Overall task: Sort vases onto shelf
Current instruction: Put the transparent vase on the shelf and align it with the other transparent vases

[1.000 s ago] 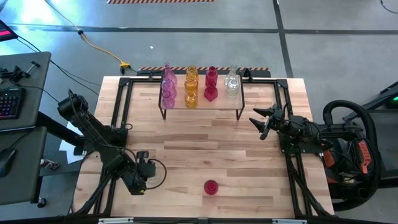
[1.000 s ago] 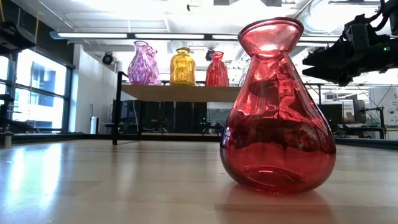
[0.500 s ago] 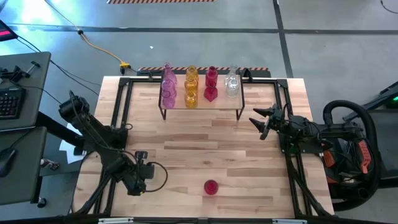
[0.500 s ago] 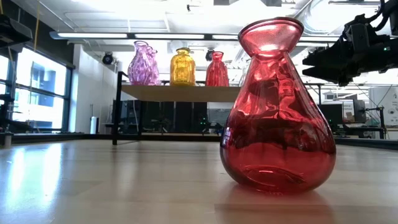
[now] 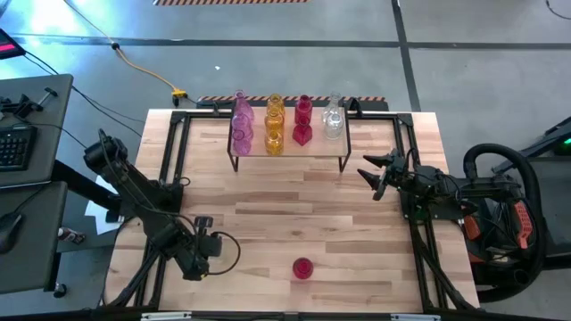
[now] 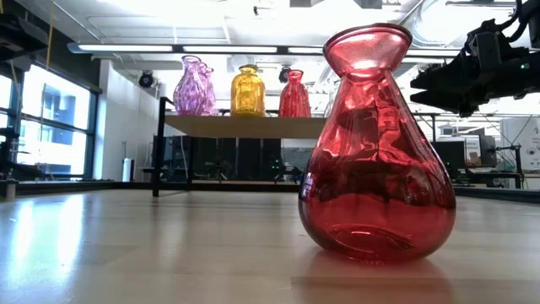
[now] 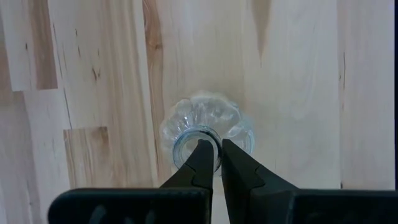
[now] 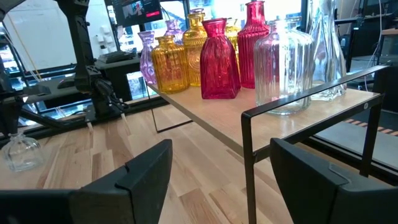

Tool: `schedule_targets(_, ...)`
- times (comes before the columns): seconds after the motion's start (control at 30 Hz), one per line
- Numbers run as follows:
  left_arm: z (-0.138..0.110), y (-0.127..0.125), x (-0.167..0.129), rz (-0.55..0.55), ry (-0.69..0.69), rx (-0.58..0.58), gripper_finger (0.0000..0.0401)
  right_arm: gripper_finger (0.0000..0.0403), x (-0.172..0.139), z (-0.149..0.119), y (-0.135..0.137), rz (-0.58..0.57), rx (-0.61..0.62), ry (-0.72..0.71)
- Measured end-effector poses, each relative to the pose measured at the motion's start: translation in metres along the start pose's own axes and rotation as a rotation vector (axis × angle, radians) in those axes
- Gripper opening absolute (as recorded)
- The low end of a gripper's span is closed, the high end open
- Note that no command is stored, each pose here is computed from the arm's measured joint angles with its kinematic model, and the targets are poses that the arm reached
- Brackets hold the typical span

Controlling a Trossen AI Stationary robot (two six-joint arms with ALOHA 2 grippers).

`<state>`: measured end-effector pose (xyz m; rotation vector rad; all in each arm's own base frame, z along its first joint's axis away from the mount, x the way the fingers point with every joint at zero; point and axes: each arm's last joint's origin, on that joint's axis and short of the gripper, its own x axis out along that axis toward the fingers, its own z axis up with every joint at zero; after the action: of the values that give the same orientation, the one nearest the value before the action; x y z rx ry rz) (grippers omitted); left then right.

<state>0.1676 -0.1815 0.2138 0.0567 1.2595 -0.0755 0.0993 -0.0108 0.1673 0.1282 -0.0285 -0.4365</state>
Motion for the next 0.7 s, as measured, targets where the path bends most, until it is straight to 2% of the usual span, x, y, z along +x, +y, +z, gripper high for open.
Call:
schedule_targets(0.47, 0.001, 0.000, -0.005, -0.007, -0.007, 0.028, 0.0003, 0.0254, 0.000, 0.000, 0.000, 0.000, 0.000, 0.000)
schedule_targets(0.7, 0.016, -0.005, -0.029, -0.009, -0.069, 0.092, 0.0003, 0.0254, 0.000, 0.000, 0.000, 0.000, 0.000, 0.000)
